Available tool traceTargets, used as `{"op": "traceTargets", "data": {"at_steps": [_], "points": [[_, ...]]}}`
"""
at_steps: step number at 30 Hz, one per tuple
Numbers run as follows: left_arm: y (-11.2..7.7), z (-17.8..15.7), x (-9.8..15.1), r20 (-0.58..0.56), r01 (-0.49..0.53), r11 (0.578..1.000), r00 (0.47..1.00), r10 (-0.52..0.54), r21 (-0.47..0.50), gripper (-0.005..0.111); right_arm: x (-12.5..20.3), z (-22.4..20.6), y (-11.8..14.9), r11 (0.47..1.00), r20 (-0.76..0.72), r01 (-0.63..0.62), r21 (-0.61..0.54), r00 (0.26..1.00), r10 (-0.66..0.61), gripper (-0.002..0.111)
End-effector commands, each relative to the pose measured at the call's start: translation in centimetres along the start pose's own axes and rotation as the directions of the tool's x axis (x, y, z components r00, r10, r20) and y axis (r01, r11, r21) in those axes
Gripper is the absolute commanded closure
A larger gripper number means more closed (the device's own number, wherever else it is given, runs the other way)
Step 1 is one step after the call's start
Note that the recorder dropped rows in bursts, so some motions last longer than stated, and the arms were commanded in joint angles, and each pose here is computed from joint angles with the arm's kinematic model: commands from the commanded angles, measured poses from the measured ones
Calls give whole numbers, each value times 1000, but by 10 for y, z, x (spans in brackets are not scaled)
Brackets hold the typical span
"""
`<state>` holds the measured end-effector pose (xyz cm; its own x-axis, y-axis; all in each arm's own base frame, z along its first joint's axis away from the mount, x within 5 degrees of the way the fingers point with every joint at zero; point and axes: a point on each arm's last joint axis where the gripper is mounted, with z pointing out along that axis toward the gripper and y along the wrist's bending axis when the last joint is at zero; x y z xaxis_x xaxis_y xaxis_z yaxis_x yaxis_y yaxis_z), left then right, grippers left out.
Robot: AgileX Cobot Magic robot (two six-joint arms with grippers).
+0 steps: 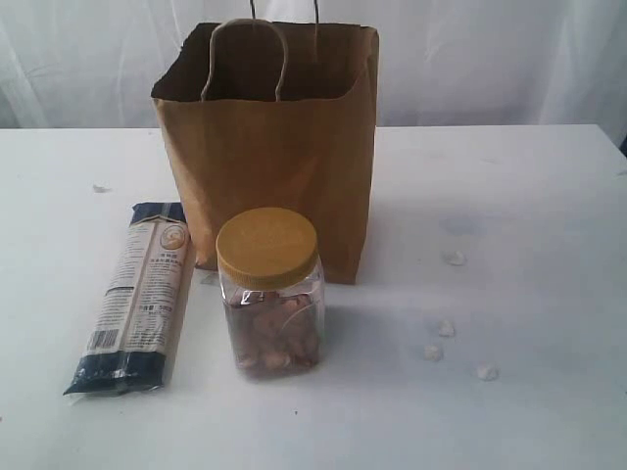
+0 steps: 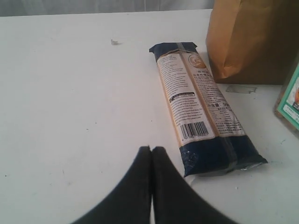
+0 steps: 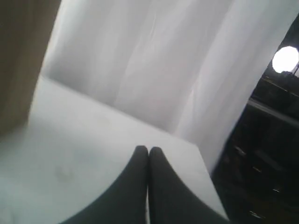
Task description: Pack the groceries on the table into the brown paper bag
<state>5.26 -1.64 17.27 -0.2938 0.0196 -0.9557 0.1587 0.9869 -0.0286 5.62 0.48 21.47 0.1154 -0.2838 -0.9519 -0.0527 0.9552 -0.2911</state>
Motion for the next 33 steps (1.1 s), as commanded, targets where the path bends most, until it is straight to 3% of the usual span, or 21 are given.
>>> {"op": "traceTargets", "data": {"at_steps": [1,3,5,7,8,10,14,16,19,21,22,24,26,28,29,31,33], "points": [[0,0,1,-3,2,1000,1000,-2,-3,107,-37,-9,-8,822,394,-545,-163,728,561,108],[0,0,2,-10,-12,1000,1000,12,-6,107,-55,-22,-16,688,540,-638,-345,464,702,108],[0,0,2,-10,-14,1000,1000,14,-7,107,-67,-31,-25,598,594,-659,-455,275,756,108],[0,0,2,-10,-14,1000,1000,14,-7,107,-84,-37,-32,511,565,-669,-539,162,809,108],[0,0,2,-10,-14,1000,1000,14,-7,107,-91,-38,-34,496,553,-673,-548,154,819,108],[1,0,2,-10,-14,1000,1000,14,-7,107,-111,-38,-38,547,560,-674,-497,233,795,108],[1,0,2,-8,-14,1000,1000,14,-8,107,-143,-20,-43,844,545,-506,-175,664,512,108],[1,0,2,-8,-14,1000,1000,14,-8,107,-153,-4,-45,938,462,-343,-44,826,323,108],[1,0,2,-8,-14,1000,1000,14,-8,107,-147,37,-45,996,199,-73,46,978,62,108],[1,0,2,-8,-14,1000,1000,14,-8,107,-130,70,-41,999,-12,47,4,999,-47,108],[1,0,2,-8,-14,1000,1000,14,-8,107,-121,83,-38,999,-113,30,-26,993,-33,108],[1,0,2,-8,-14,1000,1000,14,-8,107,-93,117,-31,994,-394,-86,-65,918,53,108],[1,0,2,-8,-14,1000,1000,14,-8,107,-61,144,-23,978,-651,-208,-27,746,141,108],[1,0,2,-8,-14,1000,1000,14,-8,107,-21,174,-12,975,-859,-218,-40,505,78,108],[1,0,2,-8,-14,1000,1000,14,-8,107,-9,189,-8,974,-908,-220,-56,417,42,108],[1,0,2,-8,-14,1000,1000,14,-8,107,11,214,-1,970,-950,-237,-56,311,21,108],[1,0,2,-8,-14,1000,1000,14,-8,107,25,235,6,960,-964,-273,-68,264,7,108]]}}
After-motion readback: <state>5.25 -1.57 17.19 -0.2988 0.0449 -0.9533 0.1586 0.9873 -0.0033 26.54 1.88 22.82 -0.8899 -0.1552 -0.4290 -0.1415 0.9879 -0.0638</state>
